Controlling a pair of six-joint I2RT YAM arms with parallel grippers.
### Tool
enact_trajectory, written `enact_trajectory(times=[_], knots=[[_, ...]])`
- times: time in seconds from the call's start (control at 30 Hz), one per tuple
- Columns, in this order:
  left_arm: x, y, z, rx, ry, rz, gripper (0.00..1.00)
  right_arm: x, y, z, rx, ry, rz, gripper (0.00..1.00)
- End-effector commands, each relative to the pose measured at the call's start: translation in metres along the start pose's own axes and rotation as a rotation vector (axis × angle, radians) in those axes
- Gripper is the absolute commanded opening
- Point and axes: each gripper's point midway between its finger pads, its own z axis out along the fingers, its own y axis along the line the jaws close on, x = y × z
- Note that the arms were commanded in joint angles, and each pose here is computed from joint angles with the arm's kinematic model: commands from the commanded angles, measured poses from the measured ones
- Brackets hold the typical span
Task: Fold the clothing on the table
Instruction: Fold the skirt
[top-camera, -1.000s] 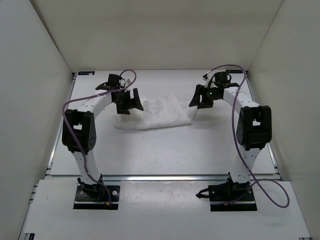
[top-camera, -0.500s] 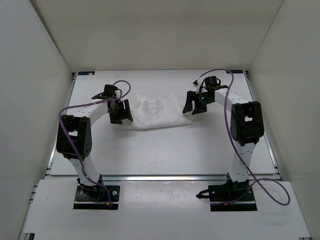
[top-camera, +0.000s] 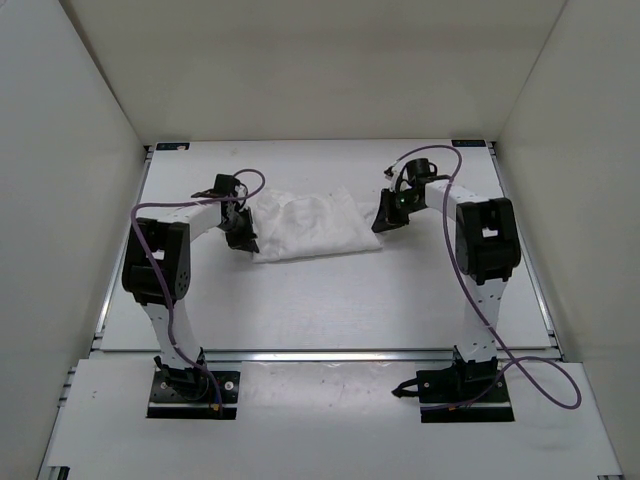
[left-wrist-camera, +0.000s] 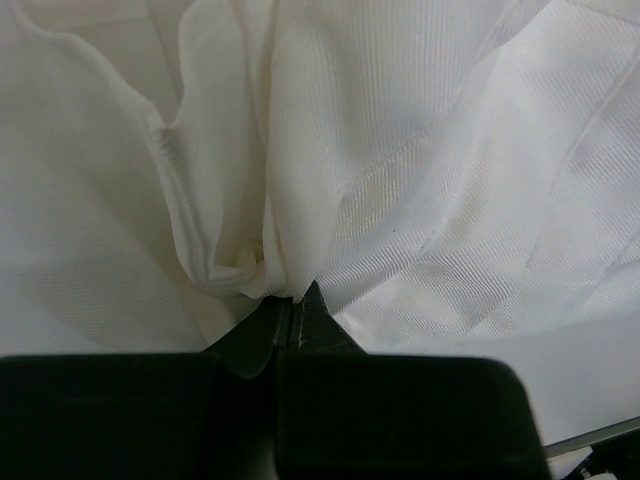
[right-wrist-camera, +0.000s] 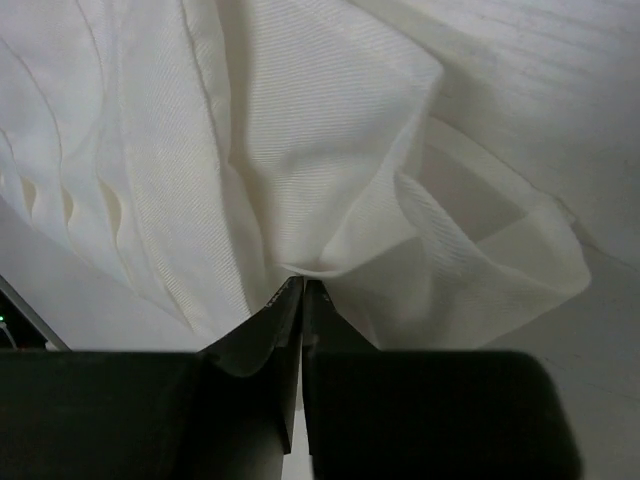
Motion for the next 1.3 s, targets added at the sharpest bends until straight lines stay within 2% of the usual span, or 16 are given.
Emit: enact_trajectory(times=[0.0, 0.33, 0.37, 0.4, 0.43, 0.47, 0.53, 0.6, 0.7, 0.83, 1.03, 1.27], knots=[[-0.004, 0.008, 0.003, -0.040, 0.006, 0.002, 0.00, -0.010, 0.000, -0.008, -0.016, -0.048, -0.001, 0.00], [-0.008, 0.010, -0.001, 0.001, 0.007, -0.037, 0.00, -0.010, -0.020, -0.041, 0.018, -0.118, 0.037, 0.00], [-0.009, 0.008, -0.002, 0.018, 0.007, -0.034, 0.05, -0.009, -0.020, -0.043, 0.008, -0.117, 0.050, 0.00], [-0.010, 0.001, -0.004, 0.055, 0.009, -0.022, 0.18, -0.010, -0.017, -0.046, -0.015, -0.126, 0.055, 0.00], [-0.010, -0.003, -0.006, 0.069, 0.007, -0.016, 0.22, -0.012, -0.013, -0.046, -0.043, -0.126, 0.052, 0.05], [-0.015, -0.012, -0.012, 0.094, -0.009, -0.005, 0.31, -0.016, -0.008, -0.049, -0.059, -0.142, 0.043, 0.20], [-0.026, -0.024, -0.022, 0.129, -0.042, 0.021, 0.52, -0.020, 0.004, -0.052, -0.109, -0.160, 0.037, 0.41], [-0.034, -0.036, -0.032, 0.163, -0.064, 0.045, 0.60, -0.020, 0.013, -0.053, -0.122, -0.159, 0.031, 0.50], [-0.053, -0.047, -0.050, 0.189, -0.133, 0.073, 0.67, -0.017, 0.014, -0.055, -0.079, -0.159, 0.006, 0.60], [-0.076, -0.047, -0.069, 0.144, -0.256, 0.110, 0.66, -0.002, 0.009, -0.048, -0.026, -0.129, -0.012, 0.68], [-0.091, -0.031, -0.069, -0.006, -0.309, 0.139, 0.59, 0.017, -0.006, -0.037, 0.093, -0.071, -0.016, 0.78], [-0.096, -0.036, -0.065, 0.004, -0.357, 0.139, 0.41, 0.008, 0.004, -0.025, 0.077, -0.088, -0.008, 0.80]])
